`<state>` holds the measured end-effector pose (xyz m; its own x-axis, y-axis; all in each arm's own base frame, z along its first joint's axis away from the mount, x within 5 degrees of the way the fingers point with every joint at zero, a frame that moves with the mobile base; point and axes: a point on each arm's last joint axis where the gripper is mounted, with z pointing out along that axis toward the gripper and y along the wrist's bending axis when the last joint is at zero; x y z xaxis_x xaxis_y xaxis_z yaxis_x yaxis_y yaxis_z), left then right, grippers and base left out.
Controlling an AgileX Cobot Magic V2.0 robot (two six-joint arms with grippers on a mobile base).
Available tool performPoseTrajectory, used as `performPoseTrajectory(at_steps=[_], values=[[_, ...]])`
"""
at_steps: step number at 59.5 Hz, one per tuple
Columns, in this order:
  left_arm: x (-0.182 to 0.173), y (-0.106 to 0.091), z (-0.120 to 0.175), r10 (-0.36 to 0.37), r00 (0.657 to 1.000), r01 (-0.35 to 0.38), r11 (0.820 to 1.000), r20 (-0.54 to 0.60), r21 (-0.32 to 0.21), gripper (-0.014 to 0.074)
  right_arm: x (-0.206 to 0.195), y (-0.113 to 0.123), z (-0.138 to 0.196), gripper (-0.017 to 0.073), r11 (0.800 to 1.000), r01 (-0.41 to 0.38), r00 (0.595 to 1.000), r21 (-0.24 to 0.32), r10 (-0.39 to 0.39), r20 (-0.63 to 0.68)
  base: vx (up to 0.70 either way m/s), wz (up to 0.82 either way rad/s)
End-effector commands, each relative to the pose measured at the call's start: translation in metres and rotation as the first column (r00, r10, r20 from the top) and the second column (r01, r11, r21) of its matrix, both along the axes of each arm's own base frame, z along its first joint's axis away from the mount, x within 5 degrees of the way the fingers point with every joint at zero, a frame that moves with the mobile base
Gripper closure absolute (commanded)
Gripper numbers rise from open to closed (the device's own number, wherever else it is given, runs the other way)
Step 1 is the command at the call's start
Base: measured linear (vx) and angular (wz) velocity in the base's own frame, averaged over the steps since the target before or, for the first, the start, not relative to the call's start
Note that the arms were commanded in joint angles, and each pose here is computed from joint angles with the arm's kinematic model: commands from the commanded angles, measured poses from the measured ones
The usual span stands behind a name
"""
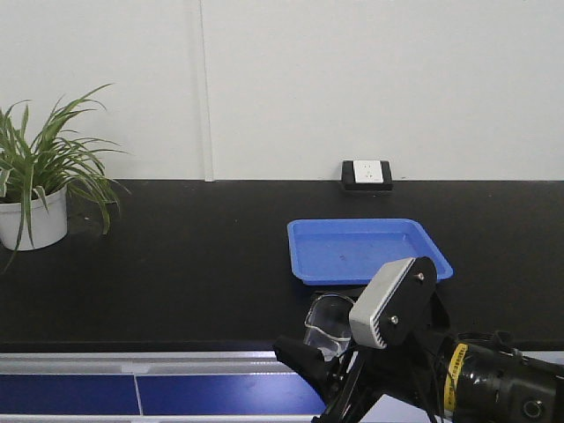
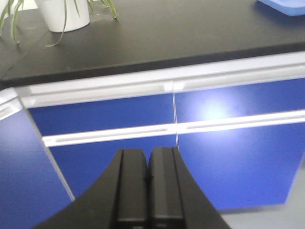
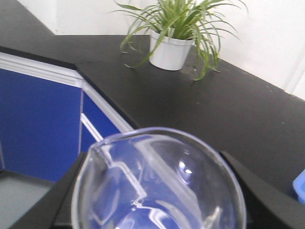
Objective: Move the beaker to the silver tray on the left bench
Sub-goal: 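Hold the beaker in the right gripper while the base drives to the sink bench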
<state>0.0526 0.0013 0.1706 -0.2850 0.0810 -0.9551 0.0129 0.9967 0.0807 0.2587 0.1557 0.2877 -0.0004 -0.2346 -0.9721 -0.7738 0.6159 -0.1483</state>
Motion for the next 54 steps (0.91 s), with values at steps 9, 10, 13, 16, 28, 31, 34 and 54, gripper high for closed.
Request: performPoseTrajectory(at_steps=[9,10,13,16,28,31,34,54], values=[[0.0017,-0.0008,0.0003,-0.009,0.998,0.01,1.0,0.062,-0.005,0.0592,-0.0036,0.0009,0.0254,0.0571,0.997,-0.028,0.997,0.077,0.022,0.073,-0.4,0.02],[0.0017,-0.0008,0.0003,-0.009,0.998,0.01,1.0,0.062,-0.005,0.0592,-0.0036,0.0009,0.0254,0.0571,0.997,-0.028,0.997,0.077,0.022,0.073,-0.39,0.03],[0.0017,-0.0008,0.0003,-0.009,0.998,0.01,1.0,0.062,-0.005,0.0592,-0.0036,0.0009,0.0254,0.0571,0.997,-0.028,0.997,0.077,0.022,0.073,-0.39,0.03],[0.0017,-0.0008,0.0003,-0.009,0.998,0.01,1.0,0.062,-0.005,0.0592,-0.0036,0.0009,0.0254,0.0571,0.997,-0.028,0.997,0.077,0.022,0.073,-0.39,0.03],[0.0017,-0.0008,0.0003,-0.009,0.998,0.01,1.0,0.062,-0.005,0.0592,-0.0036,0.0009,0.0254,0.0571,0.997,-0.028,0.997,0.077,0.022,0.073,-0.37,0.03],[0.0017,-0.0008,0.0003,-0.009,0.998,0.01,1.0,0.062,-0.005,0.0592,-0.0036,0.0009,0.0254,0.0571,0.997,-0.028,0.997,0.077,0.022,0.073,-0.34,0.02],[0.0017,-0.0008,0.0003,-0.009,0.998,0.01,1.0,0.062,-0.005,0.0592,-0.0036,0.0009,0.0254,0.0571,0.997,-0.028,0.997,0.077,0.022,0.073,-0.32,0.04],[0.0017,-0.0008,0.0003,-0.009,0.998,0.01,1.0,0.062,-0.005,0.0592,-0.0036,0.001,0.0254,0.0571,0.997,-0.028,0.997,0.078,0.023,0.074,-0.24,0.28]])
